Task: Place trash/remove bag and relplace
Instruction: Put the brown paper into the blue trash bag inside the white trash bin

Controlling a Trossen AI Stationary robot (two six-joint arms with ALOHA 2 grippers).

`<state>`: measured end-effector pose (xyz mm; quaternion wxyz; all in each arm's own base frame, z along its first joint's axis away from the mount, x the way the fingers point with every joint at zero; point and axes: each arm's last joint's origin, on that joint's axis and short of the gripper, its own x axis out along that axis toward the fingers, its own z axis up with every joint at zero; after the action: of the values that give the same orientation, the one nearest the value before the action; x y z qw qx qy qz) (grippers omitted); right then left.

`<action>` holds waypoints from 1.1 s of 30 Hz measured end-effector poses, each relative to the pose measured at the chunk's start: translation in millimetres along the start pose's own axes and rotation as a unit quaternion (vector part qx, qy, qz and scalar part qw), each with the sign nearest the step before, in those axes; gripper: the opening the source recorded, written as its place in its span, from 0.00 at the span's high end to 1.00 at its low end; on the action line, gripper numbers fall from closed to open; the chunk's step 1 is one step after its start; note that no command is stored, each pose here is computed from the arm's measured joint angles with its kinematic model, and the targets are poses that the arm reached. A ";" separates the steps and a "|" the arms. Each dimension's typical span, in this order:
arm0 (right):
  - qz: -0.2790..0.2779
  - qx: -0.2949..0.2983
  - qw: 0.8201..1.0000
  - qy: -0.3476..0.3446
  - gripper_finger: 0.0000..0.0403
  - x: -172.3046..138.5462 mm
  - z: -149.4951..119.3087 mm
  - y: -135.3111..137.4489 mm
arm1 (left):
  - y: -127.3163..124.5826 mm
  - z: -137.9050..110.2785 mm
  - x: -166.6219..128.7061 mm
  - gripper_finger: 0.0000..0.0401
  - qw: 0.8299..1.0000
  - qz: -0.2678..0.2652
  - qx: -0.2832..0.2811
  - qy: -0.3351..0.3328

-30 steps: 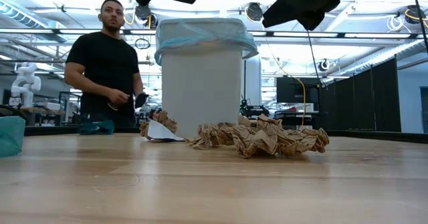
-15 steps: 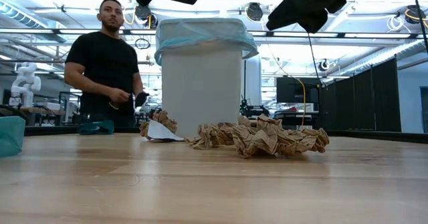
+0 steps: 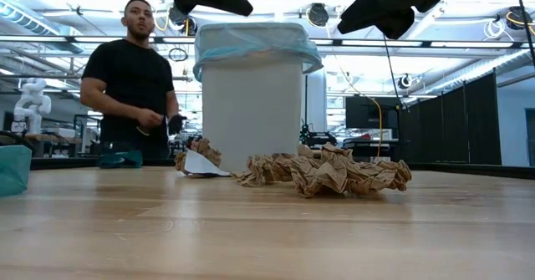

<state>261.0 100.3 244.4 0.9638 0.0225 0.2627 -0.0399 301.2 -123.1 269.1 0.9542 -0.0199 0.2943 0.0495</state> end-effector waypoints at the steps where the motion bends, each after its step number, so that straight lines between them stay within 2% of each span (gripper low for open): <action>1: 0.000 0.000 1.000 0.000 0.75 0.0 0.0 0.1 | 0.7 0.2 0.3 0.59 1.000 0.001 -0.001 0.000; 24: -0.001 0.011 1.000 0.005 0.75 0.5 -1.2 0.0 | 6.1 1.9 2.6 0.59 1.000 0.009 -0.006 -0.001; 33: 0.006 -0.009 0.998 0.054 0.75 20.5 -25.2 11.2 | 8.6 -0.8 8.2 0.59 1.000 0.019 0.020 0.011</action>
<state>266.9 111.8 212.6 0.9487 0.0174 0.3143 -0.0303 306.6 -114.0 263.8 0.9501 0.0044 0.3059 0.0615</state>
